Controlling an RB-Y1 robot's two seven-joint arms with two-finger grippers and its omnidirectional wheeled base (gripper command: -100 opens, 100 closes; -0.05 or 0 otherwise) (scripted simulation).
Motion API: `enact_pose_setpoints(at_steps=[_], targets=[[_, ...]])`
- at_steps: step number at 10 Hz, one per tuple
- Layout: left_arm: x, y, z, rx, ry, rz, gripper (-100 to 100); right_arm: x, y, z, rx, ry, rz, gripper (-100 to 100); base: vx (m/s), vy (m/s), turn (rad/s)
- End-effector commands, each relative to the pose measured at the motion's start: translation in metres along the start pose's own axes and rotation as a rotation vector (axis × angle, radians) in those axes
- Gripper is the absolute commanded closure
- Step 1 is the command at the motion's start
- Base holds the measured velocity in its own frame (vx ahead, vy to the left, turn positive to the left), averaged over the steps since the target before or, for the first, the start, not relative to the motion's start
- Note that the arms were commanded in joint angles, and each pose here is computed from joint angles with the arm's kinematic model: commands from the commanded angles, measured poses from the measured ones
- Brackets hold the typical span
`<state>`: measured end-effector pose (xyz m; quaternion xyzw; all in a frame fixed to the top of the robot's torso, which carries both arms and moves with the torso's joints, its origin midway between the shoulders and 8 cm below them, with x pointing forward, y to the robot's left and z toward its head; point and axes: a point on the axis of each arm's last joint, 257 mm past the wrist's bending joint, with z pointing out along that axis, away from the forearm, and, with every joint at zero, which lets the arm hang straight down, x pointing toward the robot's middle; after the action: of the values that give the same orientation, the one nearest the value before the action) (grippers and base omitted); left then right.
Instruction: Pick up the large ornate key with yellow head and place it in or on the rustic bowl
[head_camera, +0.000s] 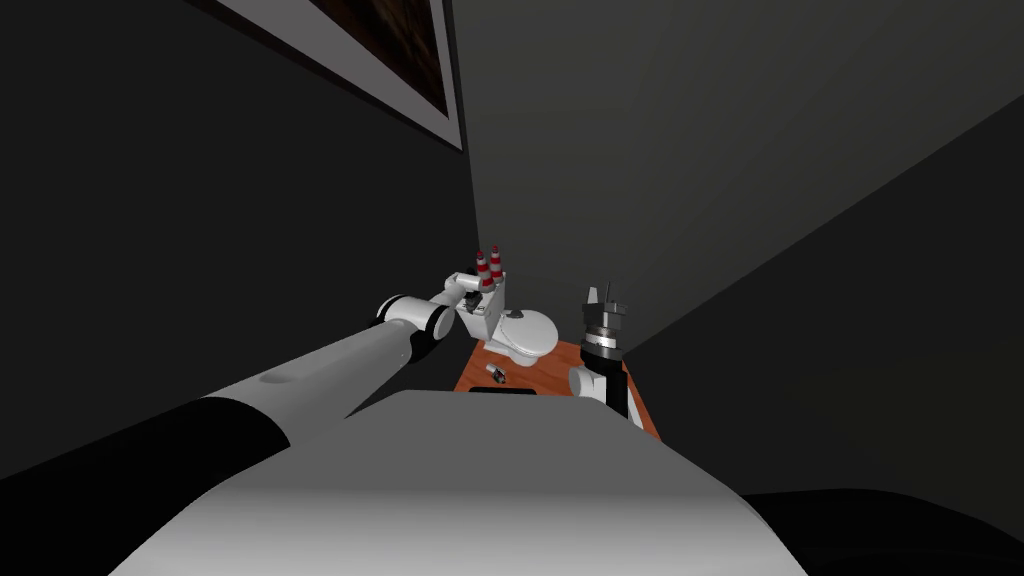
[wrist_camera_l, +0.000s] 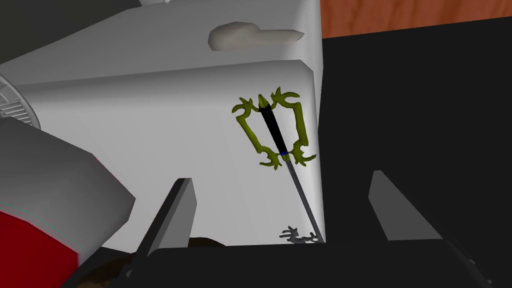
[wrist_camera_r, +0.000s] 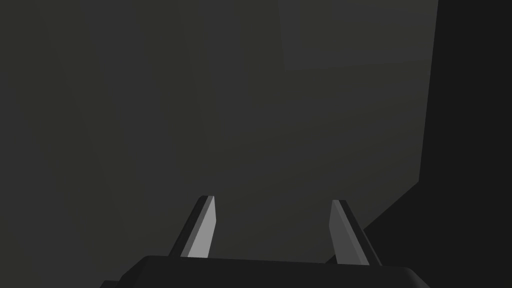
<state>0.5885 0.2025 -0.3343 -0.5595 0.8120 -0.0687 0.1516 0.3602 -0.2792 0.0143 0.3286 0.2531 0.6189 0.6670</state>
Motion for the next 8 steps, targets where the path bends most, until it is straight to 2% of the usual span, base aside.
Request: enact_pose_setpoints(at_steps=[1, 2, 3, 4, 5, 6, 7, 8], targets=[[0.0, 0.0, 0.0, 0.0, 0.0, 0.0, -100, 0.0, 0.0, 0.0, 0.0, 0.0, 0.0, 0, 0.012, 0.003, 0.0], [0.0, 0.0, 0.0, 0.0, 0.0, 0.0, 0, 0.0, 0.0, 0.0, 0.0, 0.0, 0.0, 0, 0.0, 0.0, 0.0], [-0.008, 0.01, 0.009, -0.005, -0.008, -0.027, -100, 0.0, 0.0, 0.0, 0.0, 0.0, 0.0, 0, 0.005, 0.02, -0.224], [-0.01, 0.0, 0.003, 0.018, -0.013, -0.026, -100, 0.0, 0.0, 0.0, 0.0, 0.0, 0.0, 0, -0.001, 0.031, -0.106], [-0.008, 0.01, 0.009, -0.005, -0.008, -0.027, -100, 0.0, 0.0, 0.0, 0.0, 0.0, 0.0, 0, 0.0, 0.016, 0.018], [-0.016, 0.019, 0.017, -0.01, -0.017, -0.055, -100, 0.0, 0.0, 0.0, 0.0, 0.0, 0.0, 0, 0.008, 0.019, -0.202], [-0.014, 0.016, 0.013, -0.008, -0.013, -0.041, -100, 0.0, 0.0, 0.0, 0.0, 0.0, 0.0, 0, 0.002, 0.016, -0.055], [-0.015, 0.016, 0.014, -0.006, -0.014, -0.044, 100, 0.0, 0.0, 0.0, 0.0, 0.0, 0.0, 0, -0.001, 0.003, 0.015]])
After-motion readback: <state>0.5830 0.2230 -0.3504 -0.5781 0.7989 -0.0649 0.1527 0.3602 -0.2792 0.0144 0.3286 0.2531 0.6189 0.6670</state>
